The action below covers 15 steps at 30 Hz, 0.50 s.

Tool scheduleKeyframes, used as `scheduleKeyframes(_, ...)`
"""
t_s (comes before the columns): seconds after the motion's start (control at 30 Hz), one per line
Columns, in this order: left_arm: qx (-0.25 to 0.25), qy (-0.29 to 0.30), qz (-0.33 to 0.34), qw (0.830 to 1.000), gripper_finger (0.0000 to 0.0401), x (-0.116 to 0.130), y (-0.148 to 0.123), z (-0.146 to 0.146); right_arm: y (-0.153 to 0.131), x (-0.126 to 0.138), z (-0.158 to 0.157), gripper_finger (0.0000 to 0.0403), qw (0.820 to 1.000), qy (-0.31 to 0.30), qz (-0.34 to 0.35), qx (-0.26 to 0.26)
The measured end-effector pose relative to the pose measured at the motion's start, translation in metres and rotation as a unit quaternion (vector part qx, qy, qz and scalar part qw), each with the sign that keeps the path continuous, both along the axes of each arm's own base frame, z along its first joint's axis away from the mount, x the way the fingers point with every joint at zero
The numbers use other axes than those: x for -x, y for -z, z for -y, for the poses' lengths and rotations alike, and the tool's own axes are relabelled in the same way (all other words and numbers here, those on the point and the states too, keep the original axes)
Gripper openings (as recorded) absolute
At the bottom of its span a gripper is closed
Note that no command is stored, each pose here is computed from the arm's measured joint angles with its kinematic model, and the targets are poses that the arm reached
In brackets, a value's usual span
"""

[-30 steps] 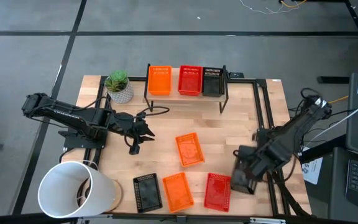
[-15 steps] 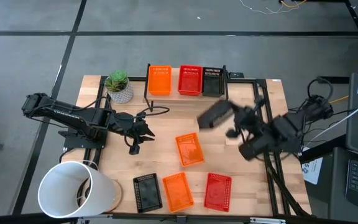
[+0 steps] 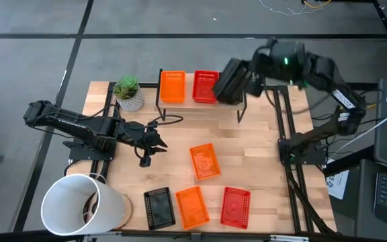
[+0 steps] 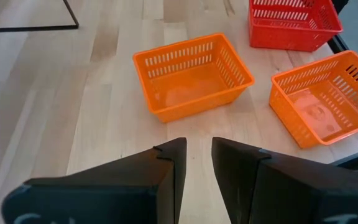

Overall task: Stack baskets on shelf by color
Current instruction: Stack the right black bin on top of the black bin on the shelf

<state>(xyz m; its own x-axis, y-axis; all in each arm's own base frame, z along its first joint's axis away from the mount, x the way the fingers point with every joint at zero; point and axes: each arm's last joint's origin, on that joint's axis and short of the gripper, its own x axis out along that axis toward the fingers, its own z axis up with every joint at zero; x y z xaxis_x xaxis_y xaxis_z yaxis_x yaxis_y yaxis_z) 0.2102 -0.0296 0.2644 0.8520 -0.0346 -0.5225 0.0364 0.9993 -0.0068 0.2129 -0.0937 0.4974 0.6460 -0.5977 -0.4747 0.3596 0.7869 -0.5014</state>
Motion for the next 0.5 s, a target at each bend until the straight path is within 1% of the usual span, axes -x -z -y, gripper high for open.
scheduleKeyframes(0.1,0.0,0.0,0.0,1.0,0.0069,0.0,0.0,0.0,0.012,-0.003,0.037,0.0,0.999,0.006,-0.046,-0.009)
scheduleKeyframes(0.2,0.0,0.0,0.0,1.0,0.0069,0.0,0.0,0.0,0.035,-0.009,0.069,0.0,0.992,-0.008,-0.119,-0.038)
scheduleKeyframes(0.3,0.0,0.0,0.0,1.0,0.0069,0.0,0.0,0.0,0.055,-0.016,0.097,0.0,0.985,0.019,-0.163,-0.059)
scheduleKeyframes(0.4,0.0,0.0,0.0,1.0,0.0069,0.0,0.0,0.0,0.067,-0.019,0.115,0.0,0.981,0.01,-0.181,-0.073)
scheduleKeyframes(0.5,0.0,0.0,0.0,1.0,0.0069,0.0,0.0,0.0,0.077,-0.016,0.126,0.0,0.974,0.013,-0.202,-0.101)
